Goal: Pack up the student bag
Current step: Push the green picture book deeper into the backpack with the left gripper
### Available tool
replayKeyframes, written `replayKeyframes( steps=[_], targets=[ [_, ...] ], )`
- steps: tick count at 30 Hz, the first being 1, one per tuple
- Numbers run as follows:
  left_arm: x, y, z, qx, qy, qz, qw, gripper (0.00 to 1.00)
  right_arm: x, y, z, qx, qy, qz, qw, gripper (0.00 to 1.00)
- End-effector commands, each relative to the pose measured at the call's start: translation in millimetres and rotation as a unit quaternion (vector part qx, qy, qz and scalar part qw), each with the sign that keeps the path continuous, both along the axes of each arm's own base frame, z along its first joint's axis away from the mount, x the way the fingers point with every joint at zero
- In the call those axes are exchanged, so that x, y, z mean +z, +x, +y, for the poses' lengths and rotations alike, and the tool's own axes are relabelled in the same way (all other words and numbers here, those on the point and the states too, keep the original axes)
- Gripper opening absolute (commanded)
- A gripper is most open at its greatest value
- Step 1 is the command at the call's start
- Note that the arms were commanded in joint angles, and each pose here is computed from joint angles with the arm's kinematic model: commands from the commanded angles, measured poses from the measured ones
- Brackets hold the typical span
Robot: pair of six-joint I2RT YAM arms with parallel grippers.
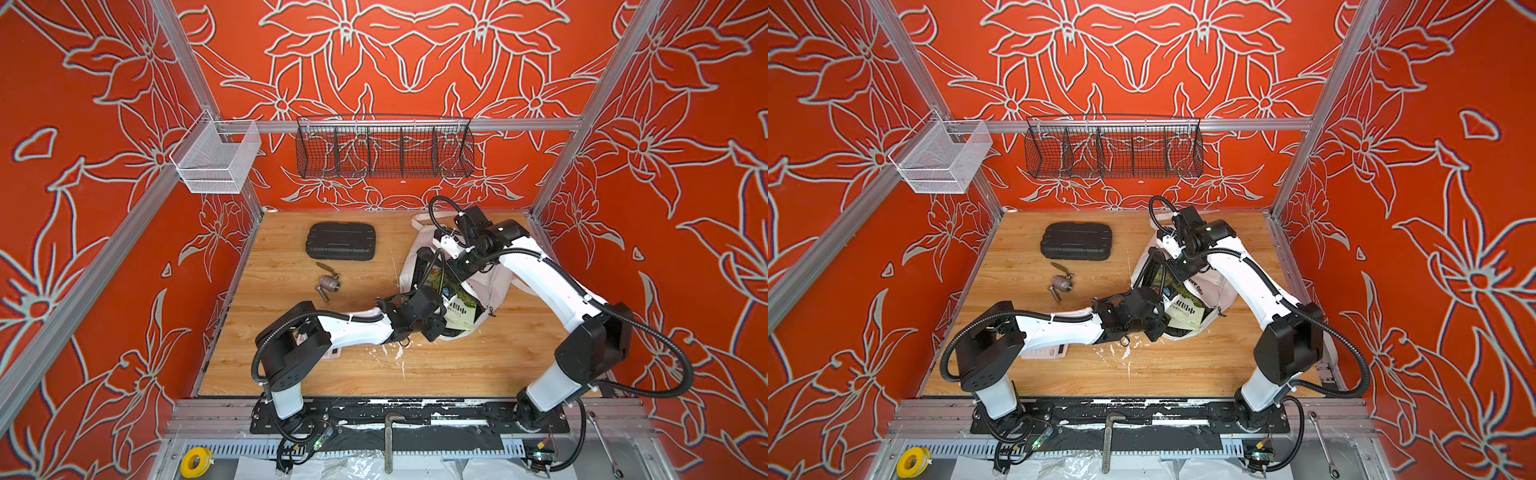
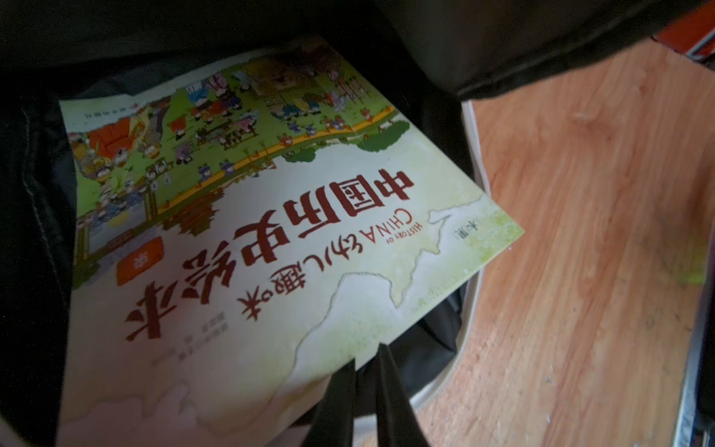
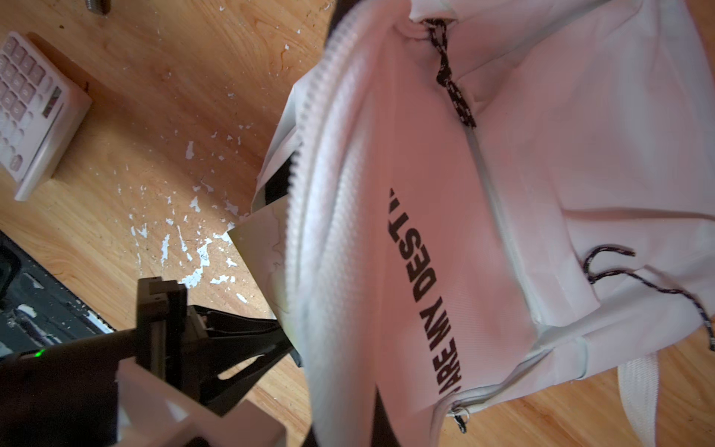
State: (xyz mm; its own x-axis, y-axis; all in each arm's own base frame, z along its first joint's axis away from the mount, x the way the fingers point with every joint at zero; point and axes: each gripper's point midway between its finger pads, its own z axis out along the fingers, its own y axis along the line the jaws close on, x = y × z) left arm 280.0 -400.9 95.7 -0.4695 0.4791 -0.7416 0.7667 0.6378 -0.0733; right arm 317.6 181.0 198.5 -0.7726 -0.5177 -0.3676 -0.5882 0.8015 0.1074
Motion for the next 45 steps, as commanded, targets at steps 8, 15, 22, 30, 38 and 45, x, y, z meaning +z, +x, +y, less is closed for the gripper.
replayKeyframes(
  steps=[8, 15, 22, 30, 38, 45],
  targets=[
    [-44.8, 16.1, -7.1, 0.017, 0.040, 0.027, 0.999, 0.14, 13.2, -14.2, 4.3, -0.003, 0.026, 0.000, 1.000, 0.00],
    [-38.9, -2.6, 36.6, 0.031, 0.060, 0.017, 0.998, 0.26, 7.2, -11.4, -4.2, -0.011, 0.002, 0.002, 1.000, 0.00],
    [-11.2, -38.9, 44.0, -0.017, 0.054, -0.025, 0.998, 0.45, 7.6, -6.6, 2.0, -0.017, 0.011, 0.021, 1.000, 0.00],
    [0.6, -63.6, -6.1, -0.105, 0.030, -0.036, 0.993, 0.41, 6.9, -7.4, 5.6, -0.022, 0.018, 0.035, 0.999, 0.00],
    [-16.9, -49.9, -35.8, -0.107, 0.032, -0.033, 0.993, 0.39, 7.5, -12.4, 6.0, -0.032, 0.025, 0.046, 0.998, 0.00],
    [-26.8, -10.5, -27.1, -0.002, 0.057, -0.082, 0.995, 0.35, -0.7, -28.5, 8.2, -0.023, 0.035, 0.080, 0.996, 0.00]
  ],
)
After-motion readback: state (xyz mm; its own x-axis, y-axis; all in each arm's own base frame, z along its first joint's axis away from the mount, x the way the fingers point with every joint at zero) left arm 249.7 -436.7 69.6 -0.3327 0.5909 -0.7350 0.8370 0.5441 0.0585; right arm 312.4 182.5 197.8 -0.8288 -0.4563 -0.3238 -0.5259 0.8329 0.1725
